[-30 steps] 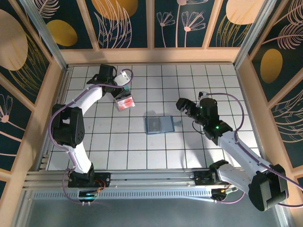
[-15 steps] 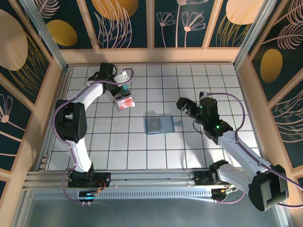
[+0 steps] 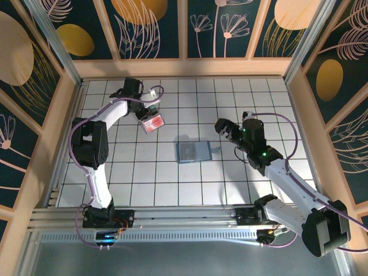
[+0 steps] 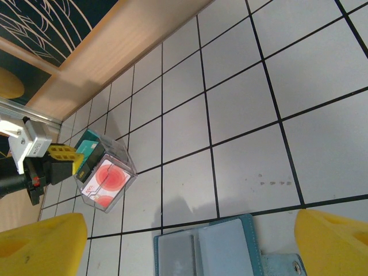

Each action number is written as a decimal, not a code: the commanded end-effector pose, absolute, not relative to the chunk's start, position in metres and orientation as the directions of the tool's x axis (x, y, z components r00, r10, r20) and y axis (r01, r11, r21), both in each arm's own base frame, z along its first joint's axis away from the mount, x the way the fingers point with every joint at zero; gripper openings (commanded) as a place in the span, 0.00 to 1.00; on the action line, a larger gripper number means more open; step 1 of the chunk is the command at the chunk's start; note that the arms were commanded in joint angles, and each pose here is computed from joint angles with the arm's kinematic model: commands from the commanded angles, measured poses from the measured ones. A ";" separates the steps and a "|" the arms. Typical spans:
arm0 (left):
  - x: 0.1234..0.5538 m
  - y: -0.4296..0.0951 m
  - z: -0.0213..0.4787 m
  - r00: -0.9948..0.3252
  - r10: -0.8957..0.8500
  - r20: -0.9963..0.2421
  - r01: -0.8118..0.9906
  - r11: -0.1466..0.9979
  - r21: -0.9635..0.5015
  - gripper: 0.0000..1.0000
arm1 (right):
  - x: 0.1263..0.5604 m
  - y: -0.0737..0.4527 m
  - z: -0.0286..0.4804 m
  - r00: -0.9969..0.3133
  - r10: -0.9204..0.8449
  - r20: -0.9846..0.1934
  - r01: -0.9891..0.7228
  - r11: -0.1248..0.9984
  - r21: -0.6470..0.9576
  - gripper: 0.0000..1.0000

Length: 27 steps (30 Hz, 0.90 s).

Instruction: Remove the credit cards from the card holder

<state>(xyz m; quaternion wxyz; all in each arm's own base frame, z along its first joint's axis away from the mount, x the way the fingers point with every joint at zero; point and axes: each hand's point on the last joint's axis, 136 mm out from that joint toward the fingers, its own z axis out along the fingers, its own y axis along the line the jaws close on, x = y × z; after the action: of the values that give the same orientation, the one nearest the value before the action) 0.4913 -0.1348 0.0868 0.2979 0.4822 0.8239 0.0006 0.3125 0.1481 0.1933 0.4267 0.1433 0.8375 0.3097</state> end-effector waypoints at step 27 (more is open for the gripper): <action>0.475 -0.173 0.094 -0.410 0.754 -0.513 0.845 0.526 0.098 0.24 | 0.315 0.145 0.209 -0.560 0.528 -0.639 -0.033 0.756 0.654 0.93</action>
<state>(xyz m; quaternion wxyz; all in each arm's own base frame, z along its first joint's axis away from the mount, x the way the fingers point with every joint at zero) 0.4777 -0.1732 0.0903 0.2754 0.4818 0.8273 -0.0870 0.3125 0.1480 0.1936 0.4272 0.1433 0.8372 0.3099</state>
